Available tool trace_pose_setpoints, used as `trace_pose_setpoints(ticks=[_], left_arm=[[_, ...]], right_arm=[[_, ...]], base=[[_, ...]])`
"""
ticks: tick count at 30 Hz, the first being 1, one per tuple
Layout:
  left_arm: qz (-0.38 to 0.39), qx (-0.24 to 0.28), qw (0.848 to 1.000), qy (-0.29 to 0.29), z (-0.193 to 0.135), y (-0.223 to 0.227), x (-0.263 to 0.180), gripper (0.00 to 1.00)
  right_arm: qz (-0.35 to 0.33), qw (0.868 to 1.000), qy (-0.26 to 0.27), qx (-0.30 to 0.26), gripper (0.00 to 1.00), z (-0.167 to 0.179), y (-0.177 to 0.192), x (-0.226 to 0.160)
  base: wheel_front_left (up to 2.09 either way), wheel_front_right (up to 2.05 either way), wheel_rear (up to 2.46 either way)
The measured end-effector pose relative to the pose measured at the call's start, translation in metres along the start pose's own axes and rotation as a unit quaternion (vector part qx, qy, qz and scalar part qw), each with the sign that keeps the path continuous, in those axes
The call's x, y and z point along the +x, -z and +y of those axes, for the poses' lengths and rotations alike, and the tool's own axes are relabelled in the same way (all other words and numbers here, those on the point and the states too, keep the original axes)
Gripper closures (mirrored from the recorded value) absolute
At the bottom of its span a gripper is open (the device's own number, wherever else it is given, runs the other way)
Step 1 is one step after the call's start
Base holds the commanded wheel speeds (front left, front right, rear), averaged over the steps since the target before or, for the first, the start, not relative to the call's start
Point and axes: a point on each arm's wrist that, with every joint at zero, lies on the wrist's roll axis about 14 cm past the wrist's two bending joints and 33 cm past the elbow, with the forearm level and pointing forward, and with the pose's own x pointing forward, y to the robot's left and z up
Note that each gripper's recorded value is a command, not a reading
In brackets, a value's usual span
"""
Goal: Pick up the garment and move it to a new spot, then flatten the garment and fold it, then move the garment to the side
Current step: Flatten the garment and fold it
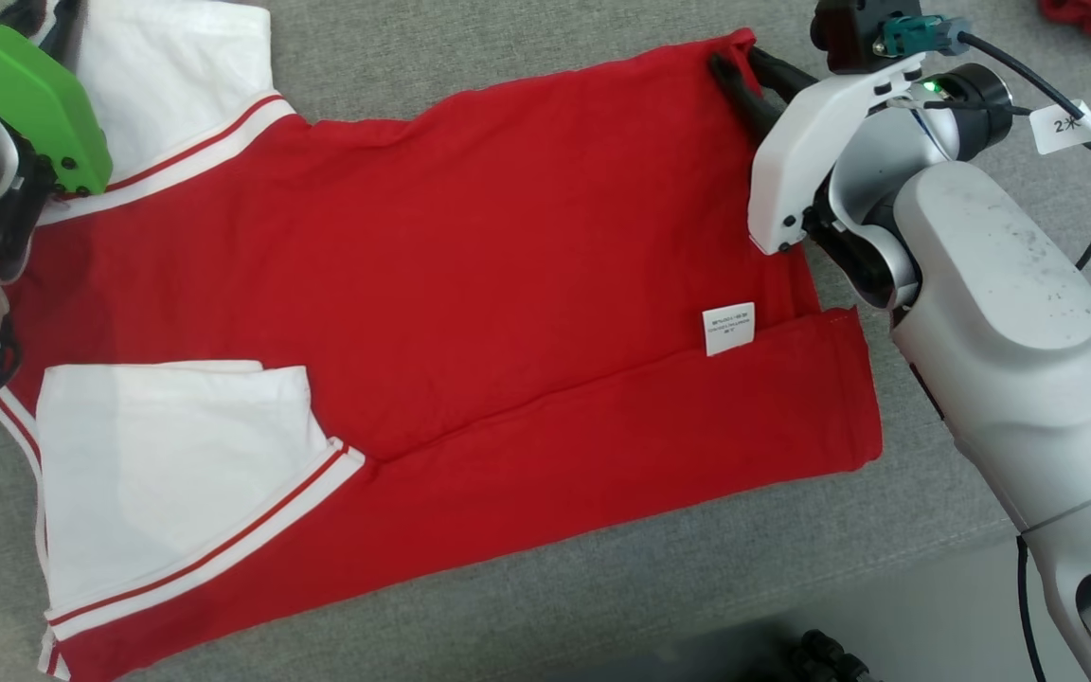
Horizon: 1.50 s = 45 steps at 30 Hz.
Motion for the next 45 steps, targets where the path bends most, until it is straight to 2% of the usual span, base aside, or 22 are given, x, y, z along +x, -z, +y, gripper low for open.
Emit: trace_pose_setpoints(ticks=[4,11,16,24,28,36,45], left_arm=[[-0.022,-0.014,1.000,0.000,-0.002,-0.005,-0.004,1.00],[-0.103,-0.019,0.994,0.003,-0.002,-0.042,-0.023,1.00],[-0.168,-0.025,0.985,0.022,-0.012,-0.074,-0.048,1.00],[-0.201,-0.042,0.978,0.044,-0.023,-0.075,-0.093,1.00],[-0.242,-0.053,0.967,0.051,-0.028,-0.089,-0.122,1.00],[-0.265,-0.078,0.960,0.040,-0.042,-0.064,-0.169,1.00],[-0.251,-0.128,0.959,0.014,-0.055,-0.018,-0.202,1.00]], right_arm=[[-0.015,1.000,-0.003,0.001,1.00,0.000,-0.007,0.002],[-0.072,0.997,0.000,-0.003,1.00,-0.002,-0.030,0.003],[-0.094,0.996,-0.002,-0.001,1.00,0.002,-0.033,-0.004],[-0.129,0.992,0.003,0.004,1.00,0.003,-0.036,-0.021],[-0.150,0.989,0.007,-0.001,1.00,0.003,-0.039,-0.032],[-0.177,0.984,0.012,0.001,1.00,0.008,-0.035,-0.049],[-0.186,0.982,0.028,0.016,1.00,0.004,-0.018,-0.067]], base=[[0.00,0.00,0.00],[0.00,0.00,0.00],[0.00,0.00,0.00],[0.00,0.00,0.00],[0.00,0.00,0.00],[0.00,0.00,0.00],[0.00,0.00,0.00]])
